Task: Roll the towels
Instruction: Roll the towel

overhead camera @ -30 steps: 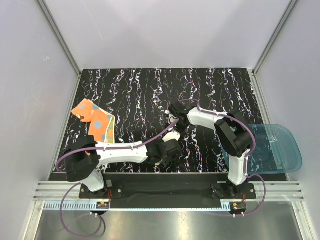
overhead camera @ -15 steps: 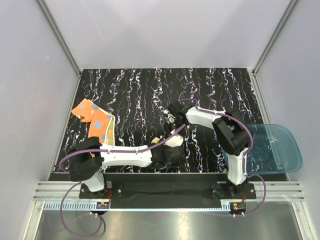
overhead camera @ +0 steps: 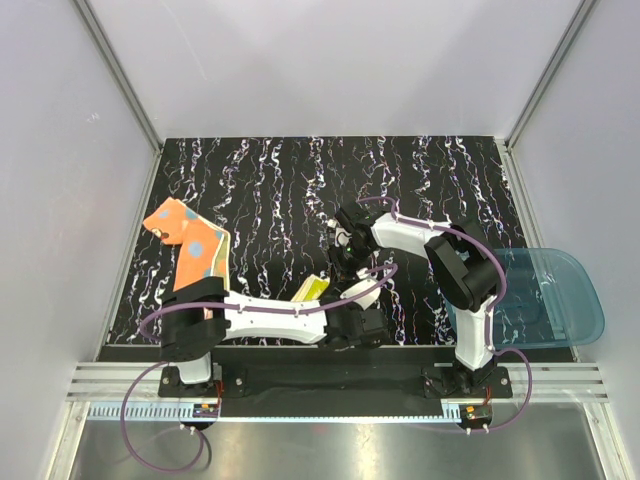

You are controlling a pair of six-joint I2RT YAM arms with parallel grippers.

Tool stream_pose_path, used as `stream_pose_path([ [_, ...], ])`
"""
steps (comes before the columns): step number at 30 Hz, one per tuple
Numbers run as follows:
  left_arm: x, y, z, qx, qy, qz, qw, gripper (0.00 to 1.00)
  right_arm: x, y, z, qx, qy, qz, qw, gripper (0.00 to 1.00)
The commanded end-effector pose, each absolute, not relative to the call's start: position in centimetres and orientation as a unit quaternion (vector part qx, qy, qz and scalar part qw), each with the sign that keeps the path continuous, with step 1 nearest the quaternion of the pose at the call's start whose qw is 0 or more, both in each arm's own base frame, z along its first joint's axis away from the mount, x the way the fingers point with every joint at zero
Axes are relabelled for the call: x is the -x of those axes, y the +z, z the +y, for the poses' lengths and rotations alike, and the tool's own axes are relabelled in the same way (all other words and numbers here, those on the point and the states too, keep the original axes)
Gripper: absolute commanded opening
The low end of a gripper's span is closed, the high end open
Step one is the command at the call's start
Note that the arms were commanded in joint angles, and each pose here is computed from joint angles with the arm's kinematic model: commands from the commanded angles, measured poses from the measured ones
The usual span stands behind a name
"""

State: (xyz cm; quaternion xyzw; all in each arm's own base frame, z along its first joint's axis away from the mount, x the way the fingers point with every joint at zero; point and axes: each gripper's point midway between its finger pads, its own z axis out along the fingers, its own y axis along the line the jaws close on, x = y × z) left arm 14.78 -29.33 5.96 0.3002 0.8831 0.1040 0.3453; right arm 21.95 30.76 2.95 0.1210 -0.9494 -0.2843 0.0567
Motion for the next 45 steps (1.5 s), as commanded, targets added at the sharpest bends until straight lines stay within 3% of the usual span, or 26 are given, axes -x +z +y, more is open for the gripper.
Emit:
stream_pose_path([
  [1, -15.2, 5.3, -28.7, -0.281, 0.112, 0.883, 0.360, 0.64, -22.4, 3.6, 31.1, -0.135, -0.286, -0.948, 0.048, 0.24],
  [16, -14.7, 1.7, -28.3, -0.288, 0.108, 0.890, 0.338, 0.64, -22.6, 3.4, 31.3, -0.137, -0.285, -0.947, 0.053, 0.24],
  [28, -14.1, -0.1, -27.2, -0.284, 0.076, 0.901, 0.318, 0.41, -22.1, 3.1, 31.1, -0.145, -0.285, -0.945, 0.062, 0.24],
  [32, -13.9, -0.1, -27.4, -0.272, 0.025, 0.914, 0.301, 0.36, -22.6, 2.9, 30.7, -0.140, -0.283, -0.947, 0.061, 0.36],
  [33, -13.8, 0.3, -27.7, -0.267, 0.002, 0.917, 0.295, 0.35, -22.7, 2.9, 30.6, -0.139, -0.284, -0.947, 0.060, 0.42],
  [34, -13.7, 0.1, -27.6, -0.264, -0.010, 0.919, 0.293, 0.34, -22.9, 2.9, 30.5, -0.141, -0.281, -0.947, 0.059, 0.54],
  [37, -13.7, 0.8, -28.3, -0.249, -0.054, 0.924, 0.285, 0.33, -24.0, 3.3, 30.0, -0.134, -0.282, -0.949, 0.047, 0.69],
  [45, -13.8, 2.3, -29.2, -0.207, -0.165, 0.932, 0.249, 0.34, -28.0, 4.9, 26.8, -0.094, -0.288, -0.953, 0.018, 0.77],
])
